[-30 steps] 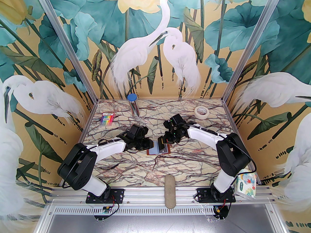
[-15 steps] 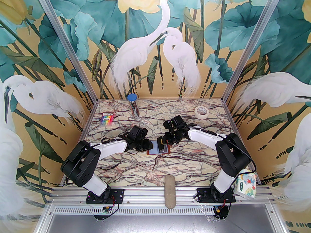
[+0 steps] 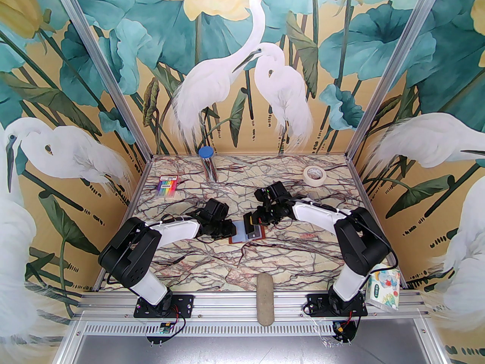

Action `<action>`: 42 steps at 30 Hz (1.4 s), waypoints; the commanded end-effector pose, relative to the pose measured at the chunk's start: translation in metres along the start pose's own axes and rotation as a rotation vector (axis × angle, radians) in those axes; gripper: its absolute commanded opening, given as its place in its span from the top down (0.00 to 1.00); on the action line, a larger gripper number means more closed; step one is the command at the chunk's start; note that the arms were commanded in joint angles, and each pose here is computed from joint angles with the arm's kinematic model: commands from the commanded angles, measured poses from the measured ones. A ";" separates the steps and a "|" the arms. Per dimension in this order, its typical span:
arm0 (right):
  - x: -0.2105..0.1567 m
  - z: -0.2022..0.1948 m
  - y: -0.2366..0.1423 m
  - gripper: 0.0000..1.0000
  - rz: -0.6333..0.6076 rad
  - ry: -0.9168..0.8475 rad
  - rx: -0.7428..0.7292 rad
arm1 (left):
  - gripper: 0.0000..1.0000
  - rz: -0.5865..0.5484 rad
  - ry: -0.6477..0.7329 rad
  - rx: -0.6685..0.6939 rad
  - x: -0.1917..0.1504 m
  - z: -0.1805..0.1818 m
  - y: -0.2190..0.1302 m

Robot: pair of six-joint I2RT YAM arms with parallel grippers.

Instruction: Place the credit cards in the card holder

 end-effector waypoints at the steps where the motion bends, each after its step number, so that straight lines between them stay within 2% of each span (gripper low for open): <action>1: -0.002 -0.005 0.011 1.00 0.013 0.032 0.016 | 0.84 0.020 -0.047 0.089 -0.007 0.025 0.011; 22: -0.019 -0.034 0.023 1.00 0.058 0.123 0.027 | 0.87 0.022 -0.056 0.125 -0.012 0.035 0.012; 42: -0.025 -0.032 0.028 1.00 0.097 0.159 0.094 | 0.87 0.025 -0.050 0.114 -0.012 0.034 0.012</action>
Point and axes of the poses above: each hand's point on the last joint's axis, 136 mm out from that joint toward the fingers, its own y axis out along the fingers, its own z axis along the line the jaws close on, x = y × z, the point moved 4 cm from there along -y, back along the fingers, and after that the axes turned 6 degrees about -y, right-handed, at the moved point
